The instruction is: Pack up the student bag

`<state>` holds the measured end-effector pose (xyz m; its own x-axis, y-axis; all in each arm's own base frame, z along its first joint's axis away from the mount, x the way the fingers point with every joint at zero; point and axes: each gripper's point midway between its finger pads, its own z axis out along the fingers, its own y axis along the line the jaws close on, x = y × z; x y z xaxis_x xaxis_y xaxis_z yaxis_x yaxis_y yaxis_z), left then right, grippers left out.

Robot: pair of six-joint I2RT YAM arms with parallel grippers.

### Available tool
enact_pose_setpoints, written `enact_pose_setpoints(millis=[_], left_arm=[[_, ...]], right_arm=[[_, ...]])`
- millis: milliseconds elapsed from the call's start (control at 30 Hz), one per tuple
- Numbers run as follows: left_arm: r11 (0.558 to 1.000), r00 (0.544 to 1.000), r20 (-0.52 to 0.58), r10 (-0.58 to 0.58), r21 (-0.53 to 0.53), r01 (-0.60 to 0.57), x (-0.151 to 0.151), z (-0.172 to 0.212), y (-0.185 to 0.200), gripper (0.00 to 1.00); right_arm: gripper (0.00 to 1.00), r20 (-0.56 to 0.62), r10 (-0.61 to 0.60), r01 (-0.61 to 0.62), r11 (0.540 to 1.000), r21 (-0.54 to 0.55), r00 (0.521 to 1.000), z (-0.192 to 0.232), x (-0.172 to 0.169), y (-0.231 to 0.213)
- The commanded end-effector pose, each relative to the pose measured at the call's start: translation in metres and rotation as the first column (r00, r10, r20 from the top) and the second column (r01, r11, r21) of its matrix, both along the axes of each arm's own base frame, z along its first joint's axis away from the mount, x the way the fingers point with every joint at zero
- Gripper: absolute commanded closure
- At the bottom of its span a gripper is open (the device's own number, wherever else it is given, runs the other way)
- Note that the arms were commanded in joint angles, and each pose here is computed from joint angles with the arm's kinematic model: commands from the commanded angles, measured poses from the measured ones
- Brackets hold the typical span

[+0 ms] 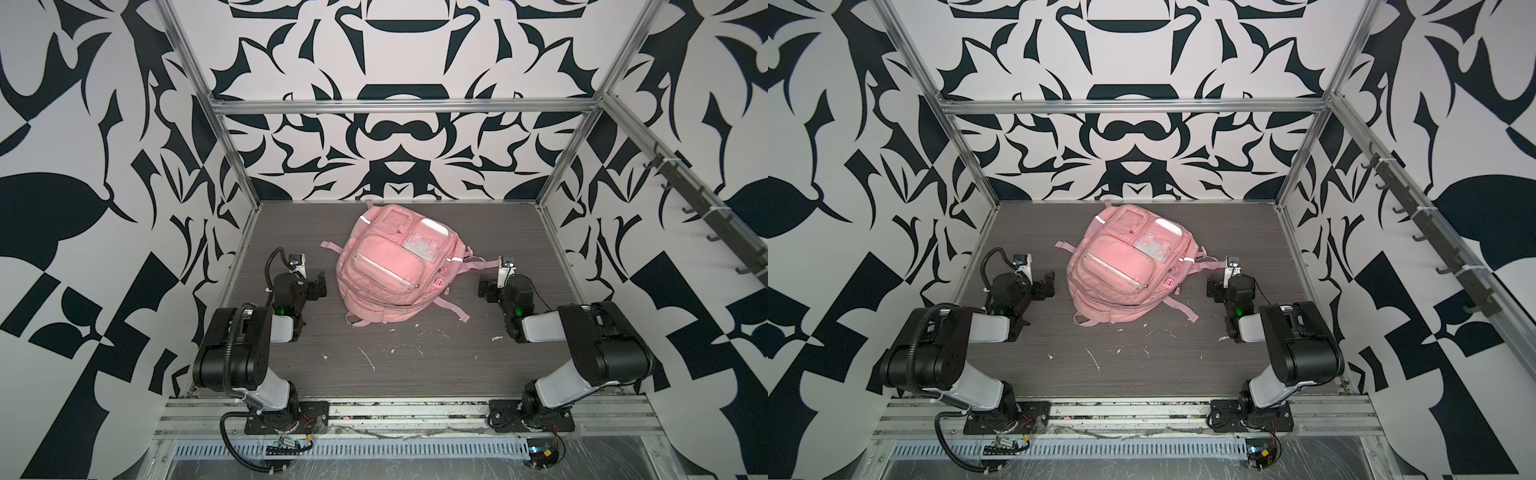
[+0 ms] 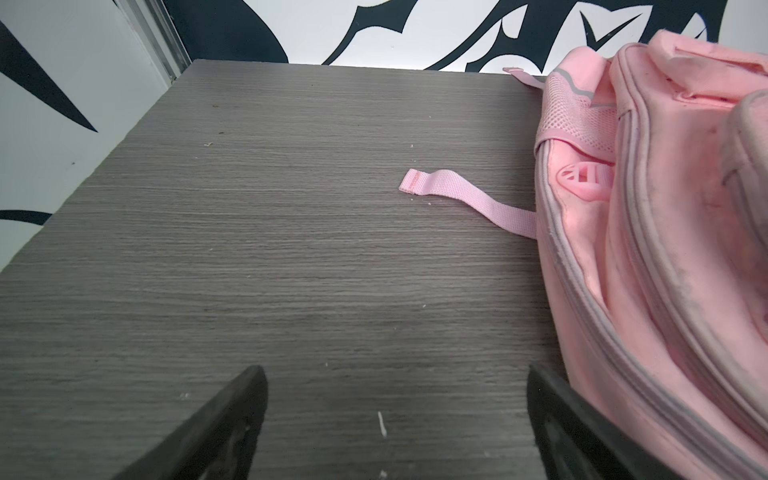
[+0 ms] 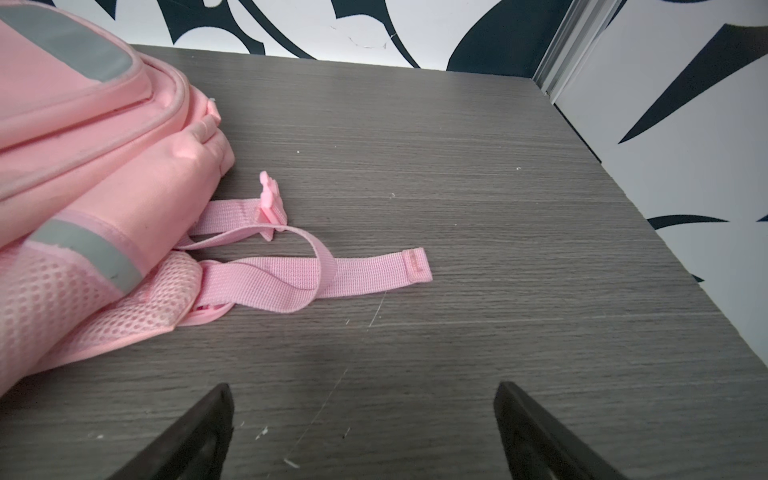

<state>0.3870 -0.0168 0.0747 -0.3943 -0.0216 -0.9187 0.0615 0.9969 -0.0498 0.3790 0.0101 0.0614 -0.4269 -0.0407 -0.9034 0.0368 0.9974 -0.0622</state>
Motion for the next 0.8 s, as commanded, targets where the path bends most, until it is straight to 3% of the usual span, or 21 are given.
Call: enact_pose_setpoints(millis=[0, 767], left_arm=[[1.0, 0.999, 0.047, -0.016, 0.005, 0.016, 0.0076, 0.012, -0.0025, 0.01], [1.0, 0.999, 0.045, -0.017, 0.007, 0.017, 0.0075, 0.0116, -0.0038, 0.01]], right_arm=[[0.0, 0.057, -0.007, 0.007, 1.0, -0.001, 0.998, 0.018, 0.0082, -0.0015], [0.0, 0.056, -0.007, 0.007, 1.0, 0.0, 0.998, 0.0178, 0.0083, -0.0015]])
